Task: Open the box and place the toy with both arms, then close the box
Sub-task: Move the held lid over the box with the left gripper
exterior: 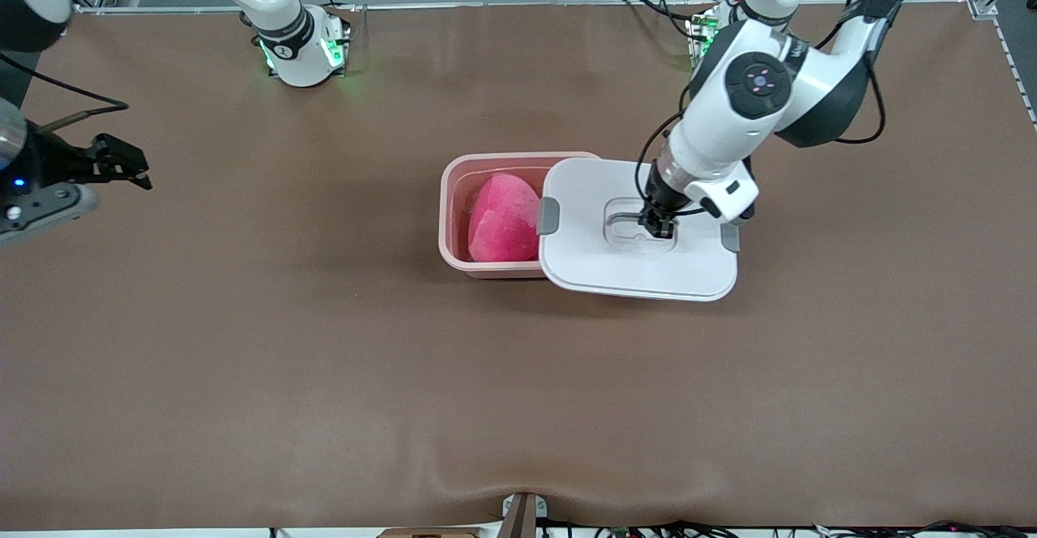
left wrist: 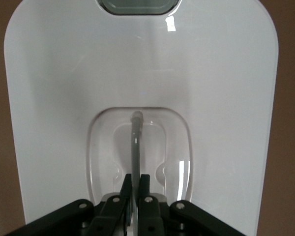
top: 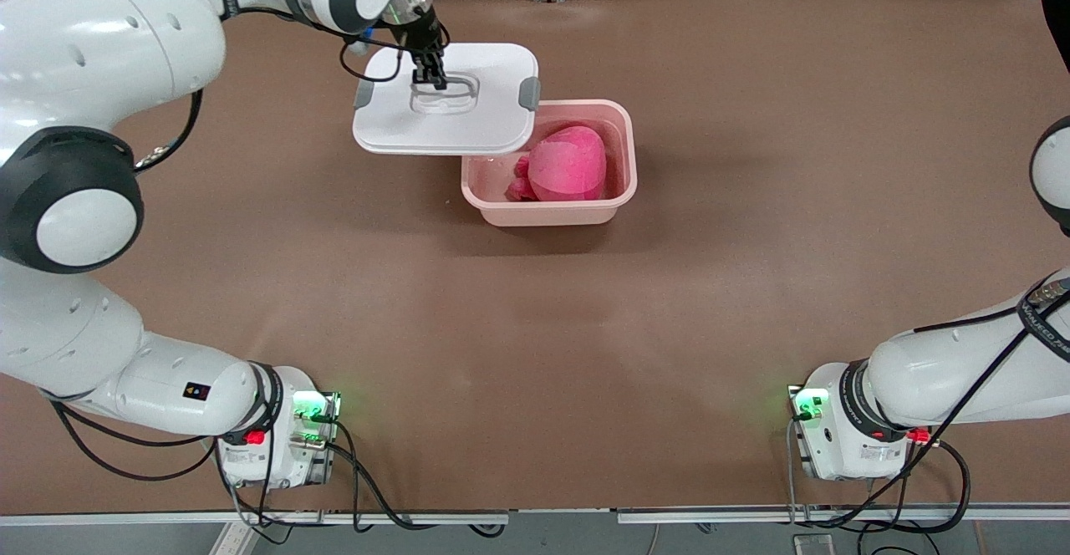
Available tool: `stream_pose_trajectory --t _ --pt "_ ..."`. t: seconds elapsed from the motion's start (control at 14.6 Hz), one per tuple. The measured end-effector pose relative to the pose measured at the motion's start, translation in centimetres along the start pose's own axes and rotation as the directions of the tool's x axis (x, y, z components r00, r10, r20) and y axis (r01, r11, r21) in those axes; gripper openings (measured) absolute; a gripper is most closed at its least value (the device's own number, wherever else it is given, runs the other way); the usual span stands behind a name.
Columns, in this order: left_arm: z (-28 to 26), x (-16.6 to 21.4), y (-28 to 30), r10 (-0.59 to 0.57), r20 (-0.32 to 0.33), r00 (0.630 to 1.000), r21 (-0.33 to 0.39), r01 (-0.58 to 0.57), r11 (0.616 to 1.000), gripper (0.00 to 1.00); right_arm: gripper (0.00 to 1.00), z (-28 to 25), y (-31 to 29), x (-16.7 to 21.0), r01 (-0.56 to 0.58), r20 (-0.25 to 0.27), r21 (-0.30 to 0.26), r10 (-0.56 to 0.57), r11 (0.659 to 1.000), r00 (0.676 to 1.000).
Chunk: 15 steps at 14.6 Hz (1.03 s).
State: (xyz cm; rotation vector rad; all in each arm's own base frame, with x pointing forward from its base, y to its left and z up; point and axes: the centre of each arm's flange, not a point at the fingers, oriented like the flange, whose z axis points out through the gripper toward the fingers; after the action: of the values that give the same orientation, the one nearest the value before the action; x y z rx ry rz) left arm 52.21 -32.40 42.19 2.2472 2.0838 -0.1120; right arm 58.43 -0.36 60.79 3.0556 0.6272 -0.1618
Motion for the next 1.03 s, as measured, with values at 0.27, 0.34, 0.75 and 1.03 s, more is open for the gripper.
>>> stream_pose_trajectory --t 0.27,0.34,0.75,1.03 --pt "1.9 -4.5 -0.7 0.004 -0.021 1.0 -0.002 -0.004 1.0 0.07 1.0 0.0 -0.9 -3.3 -0.176 -0.013 0.016 0.176 0.984 0.984" --pt "1.9 -5.6 -0.8 0.014 -0.015 1.0 -0.004 -0.014 1.0 0.07 1.0 -0.3 -1.5 -3.8 -0.202 -0.011 0.015 0.202 0.979 0.979" --pt "3.9 -9.9 -0.9 0.028 -0.004 1.0 0.007 -0.028 1.0 0.07 1.0 -1.2 -1.5 -4.8 -0.282 -0.023 0.015 0.283 0.959 0.959" --pt "4.3 -12.5 -1.5 0.021 -0.01 1.0 -0.008 -0.021 1.0 0.07 1.0 -1.2 -1.7 -4.7 -0.415 -0.025 0.018 0.416 0.91 0.909"
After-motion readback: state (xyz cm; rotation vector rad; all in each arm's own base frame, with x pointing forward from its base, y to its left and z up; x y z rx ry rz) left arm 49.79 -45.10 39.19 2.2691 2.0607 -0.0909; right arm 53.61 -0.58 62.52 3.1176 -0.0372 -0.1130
